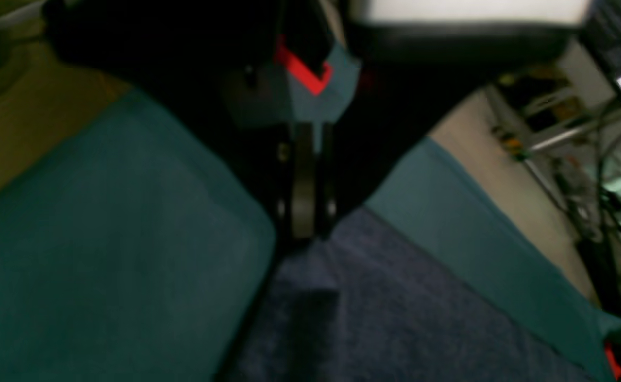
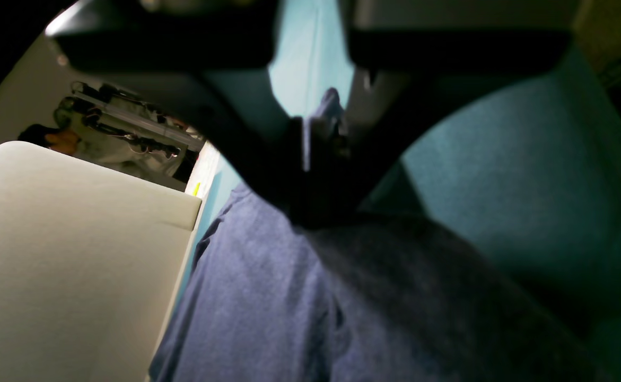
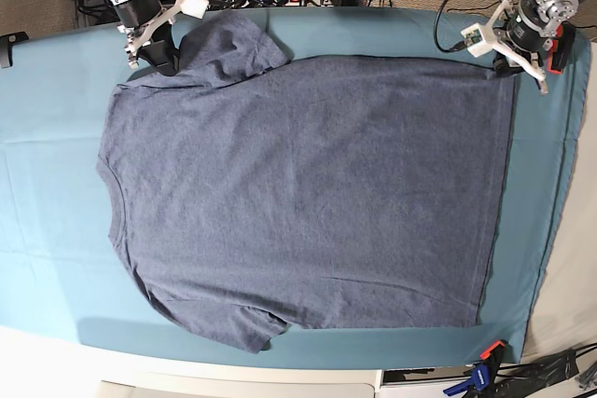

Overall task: Fold the T-shirt properly
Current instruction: 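Lower both grippers and pinch the shirt edge nearest the arms, then lift the held shirt edge and pull it toward the arms' base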

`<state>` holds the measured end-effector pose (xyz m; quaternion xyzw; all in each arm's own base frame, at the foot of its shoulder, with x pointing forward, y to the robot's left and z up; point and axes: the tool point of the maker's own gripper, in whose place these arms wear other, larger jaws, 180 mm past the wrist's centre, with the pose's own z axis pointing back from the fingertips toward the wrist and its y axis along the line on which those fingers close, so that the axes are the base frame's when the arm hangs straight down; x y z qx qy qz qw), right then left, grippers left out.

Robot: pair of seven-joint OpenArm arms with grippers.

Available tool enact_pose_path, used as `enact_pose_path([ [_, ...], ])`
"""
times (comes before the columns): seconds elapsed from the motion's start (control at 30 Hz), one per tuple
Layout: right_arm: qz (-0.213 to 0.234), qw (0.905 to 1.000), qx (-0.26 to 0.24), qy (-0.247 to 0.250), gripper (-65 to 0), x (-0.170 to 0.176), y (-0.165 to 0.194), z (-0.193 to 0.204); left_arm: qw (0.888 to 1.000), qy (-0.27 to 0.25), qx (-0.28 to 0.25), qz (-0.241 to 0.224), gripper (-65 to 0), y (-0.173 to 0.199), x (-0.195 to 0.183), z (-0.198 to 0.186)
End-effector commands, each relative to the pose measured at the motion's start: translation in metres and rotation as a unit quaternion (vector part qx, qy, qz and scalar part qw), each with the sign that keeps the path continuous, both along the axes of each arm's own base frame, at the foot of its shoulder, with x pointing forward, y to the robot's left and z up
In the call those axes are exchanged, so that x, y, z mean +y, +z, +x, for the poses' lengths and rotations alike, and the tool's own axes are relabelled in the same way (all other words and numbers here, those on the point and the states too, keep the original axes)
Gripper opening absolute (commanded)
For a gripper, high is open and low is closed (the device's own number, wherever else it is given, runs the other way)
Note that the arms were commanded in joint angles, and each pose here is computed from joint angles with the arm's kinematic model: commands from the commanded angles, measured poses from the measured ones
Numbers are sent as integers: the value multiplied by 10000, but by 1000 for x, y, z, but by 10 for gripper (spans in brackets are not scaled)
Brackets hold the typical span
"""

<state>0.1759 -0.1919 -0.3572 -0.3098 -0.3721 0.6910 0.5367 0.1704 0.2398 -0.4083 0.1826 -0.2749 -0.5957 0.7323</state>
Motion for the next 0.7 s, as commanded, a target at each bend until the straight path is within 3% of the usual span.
enact_pose_path([
  [0.0, -37, 9998, -173, 1, -650, -2, 9, 6, 9999, -26, 95, -105, -650, -1, -3, -5],
  [0.3, -175, 9992, -234, -271, -650, -13, 10, 7, 9995, 220, -232, -68, -650, 14, -3, 6],
  [0.67, -381, 9987, 208, -270, -650, -17, -5, -31, 9991, 289, -306, -16, -650, 35, -18, -13],
])
